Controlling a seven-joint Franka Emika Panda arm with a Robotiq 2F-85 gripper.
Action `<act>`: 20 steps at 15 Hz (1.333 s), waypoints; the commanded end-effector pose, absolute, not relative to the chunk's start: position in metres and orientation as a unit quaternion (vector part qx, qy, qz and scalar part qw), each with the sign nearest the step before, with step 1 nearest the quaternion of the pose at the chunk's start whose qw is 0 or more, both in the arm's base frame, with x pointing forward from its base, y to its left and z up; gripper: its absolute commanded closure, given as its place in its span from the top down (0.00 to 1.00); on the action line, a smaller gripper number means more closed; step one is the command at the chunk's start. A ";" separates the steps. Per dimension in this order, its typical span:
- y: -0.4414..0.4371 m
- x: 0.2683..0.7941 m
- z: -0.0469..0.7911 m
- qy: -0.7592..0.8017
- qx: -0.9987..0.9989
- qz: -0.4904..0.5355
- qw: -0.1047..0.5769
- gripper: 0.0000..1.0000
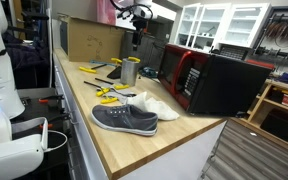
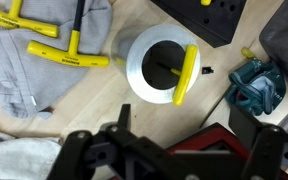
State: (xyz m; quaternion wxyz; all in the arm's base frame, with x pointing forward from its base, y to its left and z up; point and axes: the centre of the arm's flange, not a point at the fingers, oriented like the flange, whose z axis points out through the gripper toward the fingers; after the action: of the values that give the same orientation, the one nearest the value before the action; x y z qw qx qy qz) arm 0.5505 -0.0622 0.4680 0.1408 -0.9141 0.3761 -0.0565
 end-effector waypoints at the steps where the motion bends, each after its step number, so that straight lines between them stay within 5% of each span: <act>1: -0.063 0.570 0.462 0.393 -0.907 -0.033 0.145 1.00; 20: -0.049 0.570 0.417 0.395 -0.914 0.027 0.083 1.00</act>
State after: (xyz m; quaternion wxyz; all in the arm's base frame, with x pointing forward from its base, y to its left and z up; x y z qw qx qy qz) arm 0.5705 -0.0488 0.4167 0.0830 -0.9143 0.3954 0.0270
